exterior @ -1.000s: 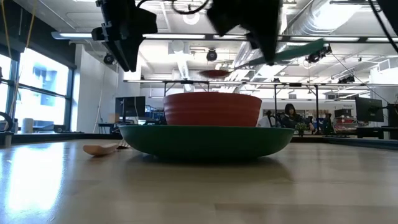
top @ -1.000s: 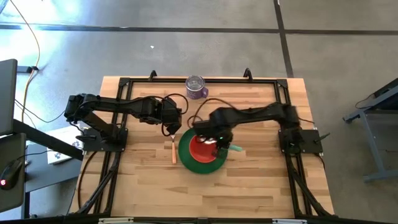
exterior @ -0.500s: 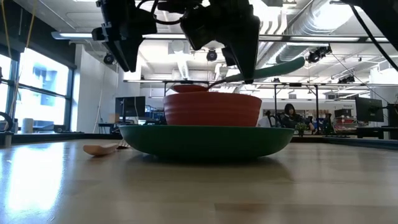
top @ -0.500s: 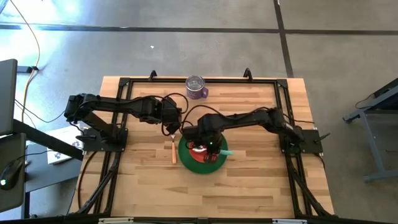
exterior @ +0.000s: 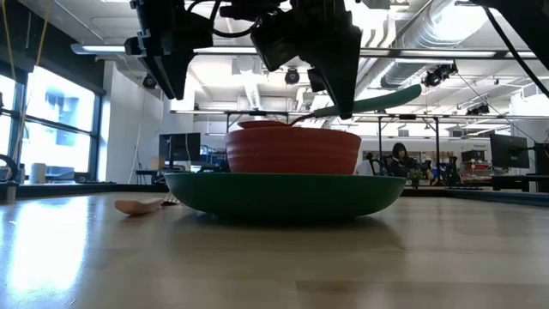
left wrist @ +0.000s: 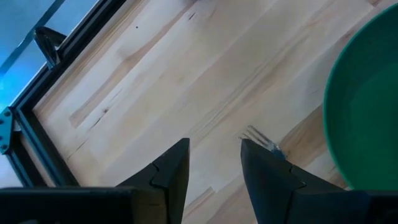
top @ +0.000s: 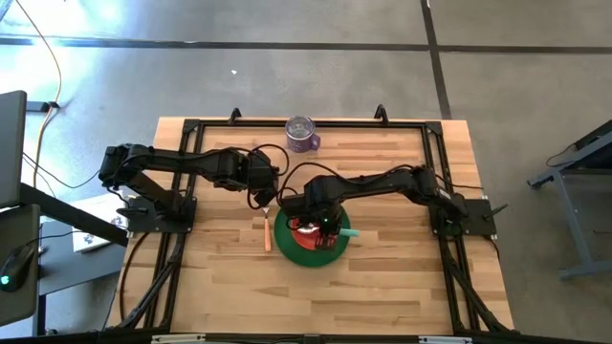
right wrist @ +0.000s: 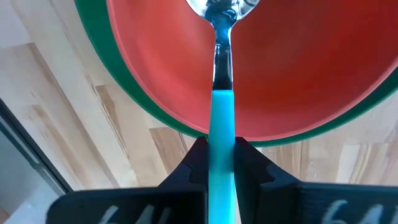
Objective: Set table place
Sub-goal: Put the blue spoon into the orange bowl on the green plate
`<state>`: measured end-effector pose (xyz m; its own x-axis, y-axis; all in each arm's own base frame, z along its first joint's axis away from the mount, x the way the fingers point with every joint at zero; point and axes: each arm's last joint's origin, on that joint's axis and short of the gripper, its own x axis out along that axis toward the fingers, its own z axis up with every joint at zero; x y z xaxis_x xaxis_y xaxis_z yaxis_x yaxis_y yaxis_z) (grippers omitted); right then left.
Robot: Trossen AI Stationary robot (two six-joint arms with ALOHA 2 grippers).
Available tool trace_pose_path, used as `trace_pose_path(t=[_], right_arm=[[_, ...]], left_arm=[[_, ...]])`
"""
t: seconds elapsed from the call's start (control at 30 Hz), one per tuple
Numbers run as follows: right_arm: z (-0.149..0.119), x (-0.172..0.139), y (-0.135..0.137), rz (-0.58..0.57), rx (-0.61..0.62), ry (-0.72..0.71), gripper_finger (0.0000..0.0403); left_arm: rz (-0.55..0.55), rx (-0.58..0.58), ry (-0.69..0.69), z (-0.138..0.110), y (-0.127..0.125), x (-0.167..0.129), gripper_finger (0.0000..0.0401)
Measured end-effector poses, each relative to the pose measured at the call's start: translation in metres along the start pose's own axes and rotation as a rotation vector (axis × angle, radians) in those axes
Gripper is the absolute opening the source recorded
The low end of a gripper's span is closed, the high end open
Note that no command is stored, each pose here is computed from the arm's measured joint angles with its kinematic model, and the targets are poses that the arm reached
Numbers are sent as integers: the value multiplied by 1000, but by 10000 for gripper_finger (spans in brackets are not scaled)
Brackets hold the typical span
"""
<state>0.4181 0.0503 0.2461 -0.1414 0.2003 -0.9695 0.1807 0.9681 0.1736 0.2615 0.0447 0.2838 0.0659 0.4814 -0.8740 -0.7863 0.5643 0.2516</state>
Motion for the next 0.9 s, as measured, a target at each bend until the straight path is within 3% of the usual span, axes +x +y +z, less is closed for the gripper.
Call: trace_pose_path(t=[0.23, 0.6, 0.9], right_arm=[[-2, -3, 1, -5, 0, -8, 10], [-40, -57, 3, -20, 101, -173, 10], [-92, -19, -8, -94, 250, 19, 10]], left_arm=[[-3, 2, 12, -1, 0, 0, 131], [-9, -12, 6, 0, 0, 0, 131], [-13, -34, 3, 0, -1, 0, 131]])
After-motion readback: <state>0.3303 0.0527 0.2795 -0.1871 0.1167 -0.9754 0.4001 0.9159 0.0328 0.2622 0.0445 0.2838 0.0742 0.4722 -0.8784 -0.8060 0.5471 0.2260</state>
